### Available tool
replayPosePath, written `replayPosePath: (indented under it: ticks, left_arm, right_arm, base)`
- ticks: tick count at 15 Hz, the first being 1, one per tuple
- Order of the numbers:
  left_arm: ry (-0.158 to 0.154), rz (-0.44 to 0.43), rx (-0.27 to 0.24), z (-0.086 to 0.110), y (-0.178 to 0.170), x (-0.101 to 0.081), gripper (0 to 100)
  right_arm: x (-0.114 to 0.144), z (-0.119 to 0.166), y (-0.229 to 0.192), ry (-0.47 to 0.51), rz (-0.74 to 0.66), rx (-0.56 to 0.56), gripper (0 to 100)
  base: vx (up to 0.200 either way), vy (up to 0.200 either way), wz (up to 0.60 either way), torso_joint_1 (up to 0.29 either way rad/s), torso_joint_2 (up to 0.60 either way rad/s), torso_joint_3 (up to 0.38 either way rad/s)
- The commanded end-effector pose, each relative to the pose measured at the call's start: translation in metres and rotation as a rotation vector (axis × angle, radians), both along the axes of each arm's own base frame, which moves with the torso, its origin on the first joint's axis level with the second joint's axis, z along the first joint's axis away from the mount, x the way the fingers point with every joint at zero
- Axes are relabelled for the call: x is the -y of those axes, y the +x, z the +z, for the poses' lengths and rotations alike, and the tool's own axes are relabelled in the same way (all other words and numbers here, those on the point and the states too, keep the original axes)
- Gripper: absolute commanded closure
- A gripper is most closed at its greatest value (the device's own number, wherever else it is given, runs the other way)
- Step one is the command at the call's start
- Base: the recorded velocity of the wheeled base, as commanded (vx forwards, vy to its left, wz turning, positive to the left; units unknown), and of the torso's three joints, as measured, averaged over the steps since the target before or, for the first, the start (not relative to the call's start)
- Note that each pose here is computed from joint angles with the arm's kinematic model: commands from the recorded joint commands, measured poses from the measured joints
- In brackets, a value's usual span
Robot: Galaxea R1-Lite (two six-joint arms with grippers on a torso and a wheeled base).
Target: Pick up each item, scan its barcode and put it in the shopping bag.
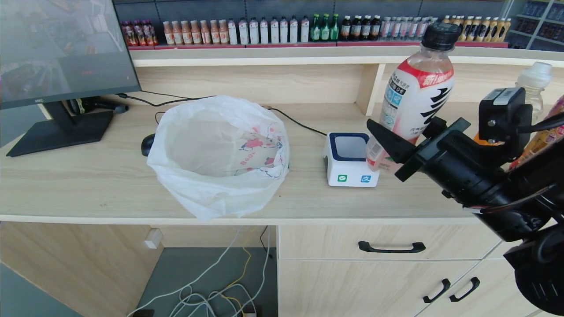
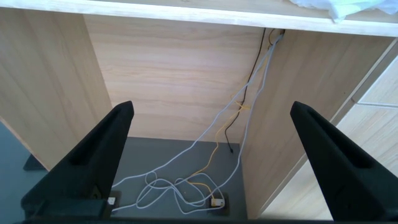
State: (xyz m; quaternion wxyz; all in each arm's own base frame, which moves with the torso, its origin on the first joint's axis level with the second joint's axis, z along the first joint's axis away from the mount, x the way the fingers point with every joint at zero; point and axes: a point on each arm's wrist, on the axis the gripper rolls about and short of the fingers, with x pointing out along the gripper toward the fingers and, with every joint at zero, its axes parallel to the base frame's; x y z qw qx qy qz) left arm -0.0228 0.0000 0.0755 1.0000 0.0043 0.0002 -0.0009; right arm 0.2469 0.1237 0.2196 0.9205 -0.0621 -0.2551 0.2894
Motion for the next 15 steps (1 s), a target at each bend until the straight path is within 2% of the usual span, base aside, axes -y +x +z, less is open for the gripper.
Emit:
replayPosePath:
  ticks: [1, 4, 10, 15]
  left_arm:
    - [-0.001, 0.000, 0.000, 0.000, 0.000, 0.000, 0]
    - [-0.007, 0.000, 0.000, 0.000, 0.000, 0.000, 0]
    - [-0.009, 0.002, 0.000, 0.000, 0.000, 0.000, 0]
    - [-0.012, 0.002, 0.000, 0.000, 0.000, 0.000, 0]
  right_arm:
    - [-0.011, 0.004, -0.005, 0.050, 0.004, -0.010, 100]
    - [-0.019, 0.004, -0.006, 0.116, -0.009, -0.055, 100]
    - [-0.015, 0.016, -0.004, 0.145, -0.019, -0.015, 100]
    - [0.001, 0.026, -0.006, 0.184, -0.054, 0.009, 100]
  base:
    - [0.000, 0.000, 0.00, 0.000, 0.00, 0.000]
    - [0.000, 0.000, 0.00, 0.000, 0.00, 0.000]
    - [0.000, 0.200, 0.00, 0.004, 0.00, 0.001]
    - [0.000, 0.200, 0.00, 0.004, 0.00, 0.004]
